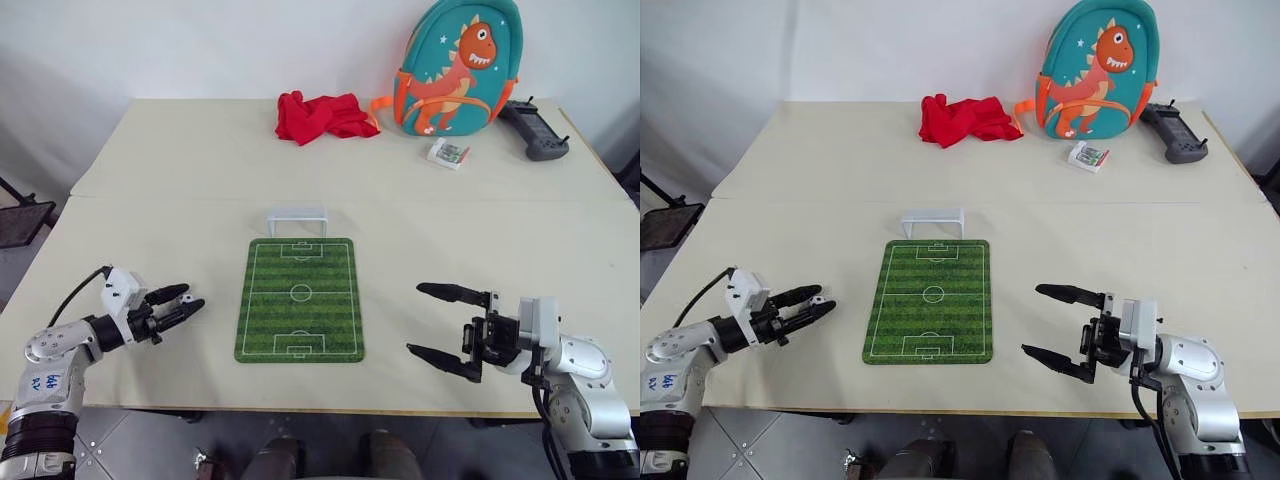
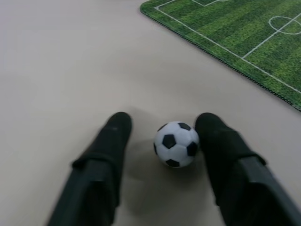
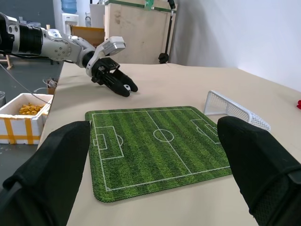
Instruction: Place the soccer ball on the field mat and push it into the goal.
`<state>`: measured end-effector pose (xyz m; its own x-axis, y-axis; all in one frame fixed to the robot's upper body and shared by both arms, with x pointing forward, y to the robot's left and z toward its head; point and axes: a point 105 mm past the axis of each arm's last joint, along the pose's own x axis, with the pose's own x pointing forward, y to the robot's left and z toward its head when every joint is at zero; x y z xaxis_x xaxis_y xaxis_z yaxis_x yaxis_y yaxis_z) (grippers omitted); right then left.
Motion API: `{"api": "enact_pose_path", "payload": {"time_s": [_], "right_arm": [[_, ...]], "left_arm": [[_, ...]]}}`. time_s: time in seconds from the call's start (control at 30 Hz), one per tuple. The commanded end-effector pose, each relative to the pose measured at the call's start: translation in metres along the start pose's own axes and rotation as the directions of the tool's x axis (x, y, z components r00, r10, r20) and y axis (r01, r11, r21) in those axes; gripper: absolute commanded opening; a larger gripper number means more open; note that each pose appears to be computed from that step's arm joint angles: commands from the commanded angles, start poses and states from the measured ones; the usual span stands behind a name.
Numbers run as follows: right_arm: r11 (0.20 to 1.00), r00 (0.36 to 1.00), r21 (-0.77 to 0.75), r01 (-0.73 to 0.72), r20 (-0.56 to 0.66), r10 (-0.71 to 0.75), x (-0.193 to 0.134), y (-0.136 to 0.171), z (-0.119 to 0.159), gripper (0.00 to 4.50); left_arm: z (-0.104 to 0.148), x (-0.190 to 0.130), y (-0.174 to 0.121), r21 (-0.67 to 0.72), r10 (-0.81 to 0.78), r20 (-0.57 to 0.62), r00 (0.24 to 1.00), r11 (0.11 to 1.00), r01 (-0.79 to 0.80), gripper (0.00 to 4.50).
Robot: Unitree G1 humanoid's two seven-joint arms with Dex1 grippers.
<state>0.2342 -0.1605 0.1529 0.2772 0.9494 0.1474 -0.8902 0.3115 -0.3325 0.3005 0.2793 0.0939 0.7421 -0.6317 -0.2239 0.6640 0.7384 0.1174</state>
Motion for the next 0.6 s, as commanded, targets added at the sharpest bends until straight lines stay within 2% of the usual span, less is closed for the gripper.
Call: {"api": "enact_pose_path", "payload": {"time_s": [0.03,0.07,0.13,0.23,0.33,0.4,0.47,0.6], "right_arm": [[0.999,1.0,-0.037,-0.001,0.026,0.002,0.001,0.003,0.007,4.5],[0.999,1.0,-0.038,0.0,0.026,0.001,0.0,0.003,0.007,4.5],[0.999,1.0,-0.052,0.01,0.022,-0.009,-0.003,0.001,0.008,4.5],[0.997,1.0,-0.07,0.018,-0.02,-0.019,-0.022,-0.006,0.01,4.5],[0.998,0.999,-0.059,0.013,-0.048,-0.016,-0.039,-0.017,0.015,4.5],[0.991,0.977,-0.006,-0.131,-0.168,0.128,-0.052,-0.003,0.006,4.5],[0.987,0.965,0.039,-0.155,-0.207,0.16,-0.062,-0.001,0.003,4.5],[0.987,0.964,0.013,-0.16,-0.212,0.159,-0.063,-0.003,0.005,4.5]], "left_arm": [[0.0,0.0,0.003,0.018,0.017,-0.003,1.0,1.0,-0.017,1.04],[0.0,0.001,0.003,0.023,0.023,-0.008,1.0,0.999,-0.023,0.85],[0.007,0.005,0.0,0.042,-0.006,0.004,1.0,0.999,0.006,0.86],[0.047,0.021,-0.01,0.074,-0.099,0.117,0.988,0.993,0.091,0.86],[0.082,0.046,-0.05,0.191,-0.325,0.134,0.936,0.935,0.298,0.86],[0.093,0.06,-0.078,0.229,-0.449,0.117,0.886,0.88,0.416,0.86],[0.096,0.071,-0.103,0.233,-0.543,0.08,0.836,0.825,0.514,0.86],[0.076,0.087,-0.148,0.278,-0.665,-0.046,0.745,0.708,0.649,0.86]]}}
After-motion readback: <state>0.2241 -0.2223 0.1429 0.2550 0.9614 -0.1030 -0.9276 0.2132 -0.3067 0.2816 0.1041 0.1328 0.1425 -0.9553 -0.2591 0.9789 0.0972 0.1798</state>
